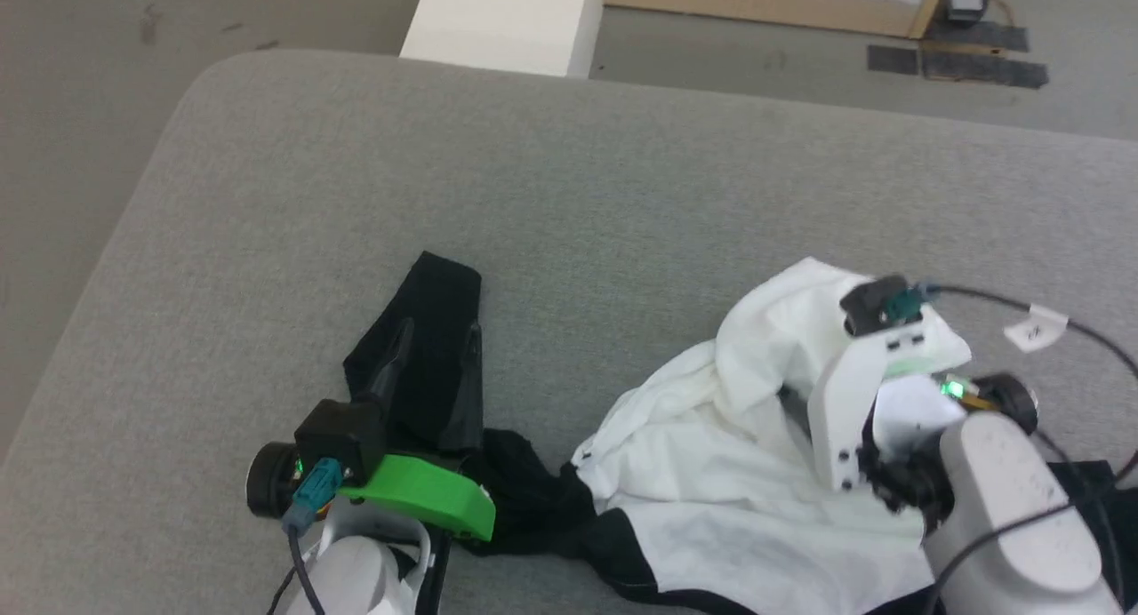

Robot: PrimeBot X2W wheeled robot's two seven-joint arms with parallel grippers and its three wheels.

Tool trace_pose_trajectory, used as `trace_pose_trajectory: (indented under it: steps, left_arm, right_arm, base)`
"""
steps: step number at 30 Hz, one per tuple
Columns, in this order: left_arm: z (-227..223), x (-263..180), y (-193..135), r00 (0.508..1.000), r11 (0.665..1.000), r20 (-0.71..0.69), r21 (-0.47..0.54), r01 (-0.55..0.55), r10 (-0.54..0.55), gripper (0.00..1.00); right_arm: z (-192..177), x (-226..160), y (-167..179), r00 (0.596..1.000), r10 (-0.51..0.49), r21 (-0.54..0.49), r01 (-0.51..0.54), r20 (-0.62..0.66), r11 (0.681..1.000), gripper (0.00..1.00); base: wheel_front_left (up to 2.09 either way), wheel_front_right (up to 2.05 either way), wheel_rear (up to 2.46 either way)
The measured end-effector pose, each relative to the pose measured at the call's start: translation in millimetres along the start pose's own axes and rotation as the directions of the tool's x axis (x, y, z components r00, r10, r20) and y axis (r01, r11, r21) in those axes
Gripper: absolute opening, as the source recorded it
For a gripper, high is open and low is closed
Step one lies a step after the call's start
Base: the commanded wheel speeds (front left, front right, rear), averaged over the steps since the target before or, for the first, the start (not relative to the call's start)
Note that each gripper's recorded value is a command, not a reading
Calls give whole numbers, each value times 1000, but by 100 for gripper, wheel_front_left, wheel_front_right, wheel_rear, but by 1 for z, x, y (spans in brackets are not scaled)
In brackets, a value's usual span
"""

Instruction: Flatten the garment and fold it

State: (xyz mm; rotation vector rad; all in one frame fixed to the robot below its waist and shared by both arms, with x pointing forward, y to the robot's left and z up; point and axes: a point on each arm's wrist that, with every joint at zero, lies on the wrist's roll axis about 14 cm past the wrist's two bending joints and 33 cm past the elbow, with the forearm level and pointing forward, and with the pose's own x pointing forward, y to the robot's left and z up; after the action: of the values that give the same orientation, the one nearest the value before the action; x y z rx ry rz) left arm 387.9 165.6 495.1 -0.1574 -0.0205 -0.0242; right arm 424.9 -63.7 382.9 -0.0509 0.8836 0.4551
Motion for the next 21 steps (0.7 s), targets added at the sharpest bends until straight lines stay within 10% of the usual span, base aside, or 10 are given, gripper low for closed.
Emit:
trace_pose_trajectory:
  steps: [6, 15, 16, 18, 21]
  left_arm:
    - [-13, 3, 9, 999, 1000, -32, -5, -29, 29, 100]
    - [-18, 11, 19, 998, 998, -44, 17, -54, 54, 100]
    - [-19, 11, 20, 997, 998, -47, 20, -58, 58, 100]
    - [-20, 10, 21, 997, 998, -51, 22, -62, 63, 100]
    - [-21, 10, 20, 997, 998, -53, 17, -56, 57, 100]
  right_arm:
    - [66, 19, -14, 988, -25, -27, 29, 150, 999, 0]
    - [190, 20, -47, 862, -111, -26, 142, 494, 989, 0]
    - [196, 22, -49, 854, -113, -15, 140, 508, 990, 10]
    - [196, 29, -49, 862, -110, -9, 132, 495, 991, 100]
    - [185, 37, -44, 883, -93, -2, 105, 459, 994, 100]
  base:
    - [0, 0, 0]
    - [0, 0, 0]
    - [0, 0, 0]
    - [0, 0, 0]
    - [0, 0, 0]
